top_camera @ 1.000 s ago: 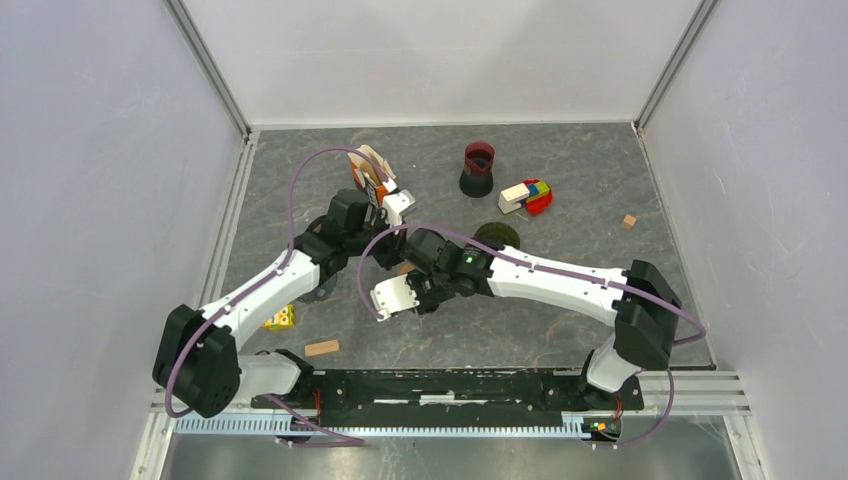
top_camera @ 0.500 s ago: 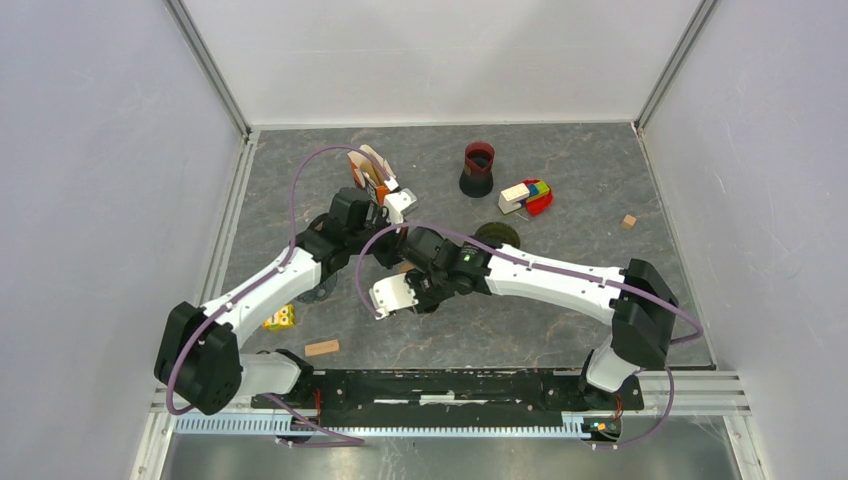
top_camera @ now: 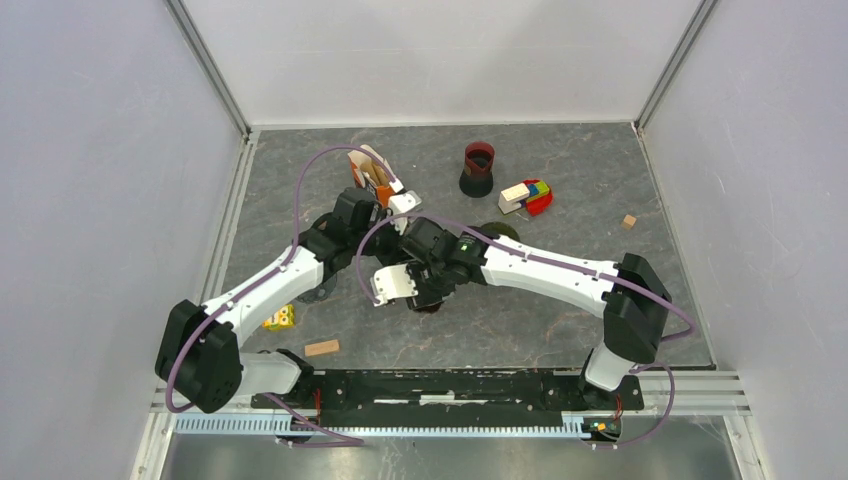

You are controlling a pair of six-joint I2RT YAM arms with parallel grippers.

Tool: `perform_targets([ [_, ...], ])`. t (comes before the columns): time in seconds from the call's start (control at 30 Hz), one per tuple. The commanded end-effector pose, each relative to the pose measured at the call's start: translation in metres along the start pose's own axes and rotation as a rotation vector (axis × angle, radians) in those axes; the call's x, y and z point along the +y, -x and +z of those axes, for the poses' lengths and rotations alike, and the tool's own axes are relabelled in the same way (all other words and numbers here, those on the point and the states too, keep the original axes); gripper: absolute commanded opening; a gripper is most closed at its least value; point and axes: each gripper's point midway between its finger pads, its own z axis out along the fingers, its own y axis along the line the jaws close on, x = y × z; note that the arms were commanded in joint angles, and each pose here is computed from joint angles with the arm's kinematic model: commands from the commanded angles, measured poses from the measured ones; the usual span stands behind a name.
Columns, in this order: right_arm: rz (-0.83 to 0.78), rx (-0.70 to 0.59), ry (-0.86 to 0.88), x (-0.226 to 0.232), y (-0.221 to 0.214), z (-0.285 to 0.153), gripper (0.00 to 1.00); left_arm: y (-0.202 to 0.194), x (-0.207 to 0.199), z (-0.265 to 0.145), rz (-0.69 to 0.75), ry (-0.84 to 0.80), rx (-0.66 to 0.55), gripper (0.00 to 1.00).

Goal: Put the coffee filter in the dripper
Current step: Adjust the coffee dripper in the dripper holder.

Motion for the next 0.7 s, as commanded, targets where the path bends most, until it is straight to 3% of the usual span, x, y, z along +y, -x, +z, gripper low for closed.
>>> perform_targets([
  [0.0,0.016,-0.003,-0.018,-0.012,0.006,-0.014,0.55,-0.045,-0.005,0.000,-0.035,-0.008,0.167,0.02],
  [0.67,0.030,-0.032,-0.090,-0.032,0.015,-0.052,0.64,-0.002,0.004,-0.005,0.024,0.043,0.092,0.02],
])
